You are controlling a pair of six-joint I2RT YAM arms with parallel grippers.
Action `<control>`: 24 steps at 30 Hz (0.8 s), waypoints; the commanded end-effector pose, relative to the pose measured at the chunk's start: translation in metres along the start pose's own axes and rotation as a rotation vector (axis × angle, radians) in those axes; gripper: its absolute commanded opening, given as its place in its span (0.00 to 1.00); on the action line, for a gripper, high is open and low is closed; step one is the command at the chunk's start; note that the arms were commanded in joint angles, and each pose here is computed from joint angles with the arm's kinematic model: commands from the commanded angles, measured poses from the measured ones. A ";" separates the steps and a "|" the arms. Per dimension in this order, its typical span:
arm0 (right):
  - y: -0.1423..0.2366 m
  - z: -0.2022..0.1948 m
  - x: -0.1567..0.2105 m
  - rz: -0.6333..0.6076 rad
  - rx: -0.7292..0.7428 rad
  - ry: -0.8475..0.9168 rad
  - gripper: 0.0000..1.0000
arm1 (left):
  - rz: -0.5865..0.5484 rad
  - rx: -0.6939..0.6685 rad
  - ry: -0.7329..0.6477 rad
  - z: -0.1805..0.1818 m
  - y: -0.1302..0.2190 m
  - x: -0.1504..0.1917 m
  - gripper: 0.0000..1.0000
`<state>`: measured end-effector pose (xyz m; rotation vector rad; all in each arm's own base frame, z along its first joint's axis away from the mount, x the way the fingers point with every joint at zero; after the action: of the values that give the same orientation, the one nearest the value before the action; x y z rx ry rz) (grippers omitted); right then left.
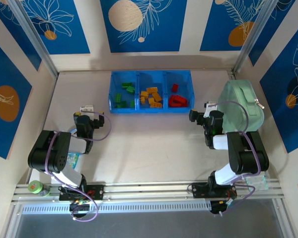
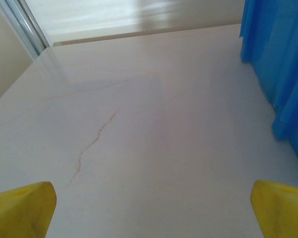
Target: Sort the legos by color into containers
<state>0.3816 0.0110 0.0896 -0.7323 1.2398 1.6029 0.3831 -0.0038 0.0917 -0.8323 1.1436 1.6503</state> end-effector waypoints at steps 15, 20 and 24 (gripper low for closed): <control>-0.002 0.003 -0.009 -0.025 -0.008 -0.002 0.99 | -0.018 0.011 0.012 0.001 0.002 -0.006 1.00; -0.002 0.003 -0.009 -0.025 -0.008 -0.003 0.99 | -0.017 0.012 0.011 0.001 0.002 -0.005 1.00; -0.002 0.003 -0.009 -0.025 -0.007 -0.002 0.99 | -0.017 0.012 0.011 0.001 0.002 -0.005 1.00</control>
<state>0.3817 0.0110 0.0896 -0.7322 1.2400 1.6026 0.3824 -0.0049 0.0908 -0.8233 1.1516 1.6481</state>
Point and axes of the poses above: each hand's point on the last joint's axis, 136 mm out from that joint toward the fingers, its own y axis back along the fingers, its own z axis along the line the jaws close on, x = y × z, the point moved 1 cm from there along y, back along the fingers, and after that the axes turned 13 degrees about -y, right-handed, at the moved point
